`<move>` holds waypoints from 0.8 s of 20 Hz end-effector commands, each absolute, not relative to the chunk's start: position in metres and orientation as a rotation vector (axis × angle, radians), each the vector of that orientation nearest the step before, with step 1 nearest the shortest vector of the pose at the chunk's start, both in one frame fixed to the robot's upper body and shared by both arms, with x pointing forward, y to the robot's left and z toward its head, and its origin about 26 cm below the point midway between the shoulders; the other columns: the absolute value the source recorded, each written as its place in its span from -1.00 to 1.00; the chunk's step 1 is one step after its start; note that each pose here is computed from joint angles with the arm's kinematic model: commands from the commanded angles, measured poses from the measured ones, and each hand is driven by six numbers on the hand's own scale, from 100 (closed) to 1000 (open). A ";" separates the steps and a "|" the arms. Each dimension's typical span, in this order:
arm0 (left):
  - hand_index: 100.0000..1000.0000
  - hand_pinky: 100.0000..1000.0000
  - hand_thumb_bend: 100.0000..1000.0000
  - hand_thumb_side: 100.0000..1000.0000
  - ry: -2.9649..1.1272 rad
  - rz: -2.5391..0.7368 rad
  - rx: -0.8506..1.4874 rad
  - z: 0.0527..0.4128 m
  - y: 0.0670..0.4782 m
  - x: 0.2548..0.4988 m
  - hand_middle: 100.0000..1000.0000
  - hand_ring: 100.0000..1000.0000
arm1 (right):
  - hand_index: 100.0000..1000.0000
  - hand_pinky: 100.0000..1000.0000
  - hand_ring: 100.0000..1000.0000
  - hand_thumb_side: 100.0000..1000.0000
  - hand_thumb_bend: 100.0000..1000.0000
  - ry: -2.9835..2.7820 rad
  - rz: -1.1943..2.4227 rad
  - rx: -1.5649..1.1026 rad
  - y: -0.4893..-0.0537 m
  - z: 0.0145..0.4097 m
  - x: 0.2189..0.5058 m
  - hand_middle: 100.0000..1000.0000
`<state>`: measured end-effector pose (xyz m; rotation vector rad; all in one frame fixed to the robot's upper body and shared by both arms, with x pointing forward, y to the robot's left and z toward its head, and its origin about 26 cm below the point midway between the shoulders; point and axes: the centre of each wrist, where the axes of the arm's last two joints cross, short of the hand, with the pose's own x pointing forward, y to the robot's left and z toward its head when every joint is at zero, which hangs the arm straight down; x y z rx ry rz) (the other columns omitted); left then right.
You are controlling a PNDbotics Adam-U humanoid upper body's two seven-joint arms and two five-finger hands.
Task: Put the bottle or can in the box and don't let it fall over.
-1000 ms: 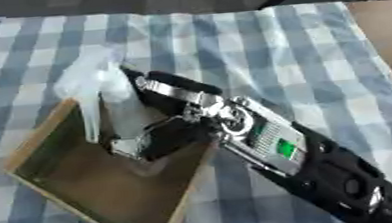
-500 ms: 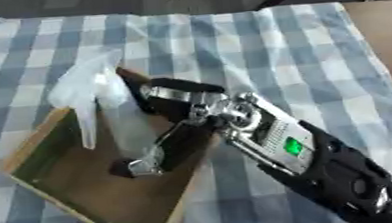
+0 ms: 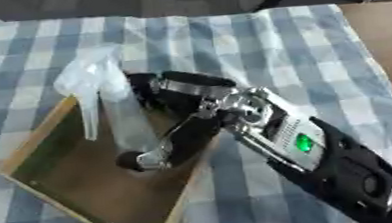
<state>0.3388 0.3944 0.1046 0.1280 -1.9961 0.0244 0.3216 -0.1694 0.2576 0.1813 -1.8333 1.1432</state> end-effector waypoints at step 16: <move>0.30 1.00 -0.72 0.63 -1.987 0.010 0.218 0.113 0.419 0.327 1.00 1.00 | 0.95 1.00 1.00 -1.00 -0.42 -1.879 1.151 0.138 -0.199 0.263 0.303 1.00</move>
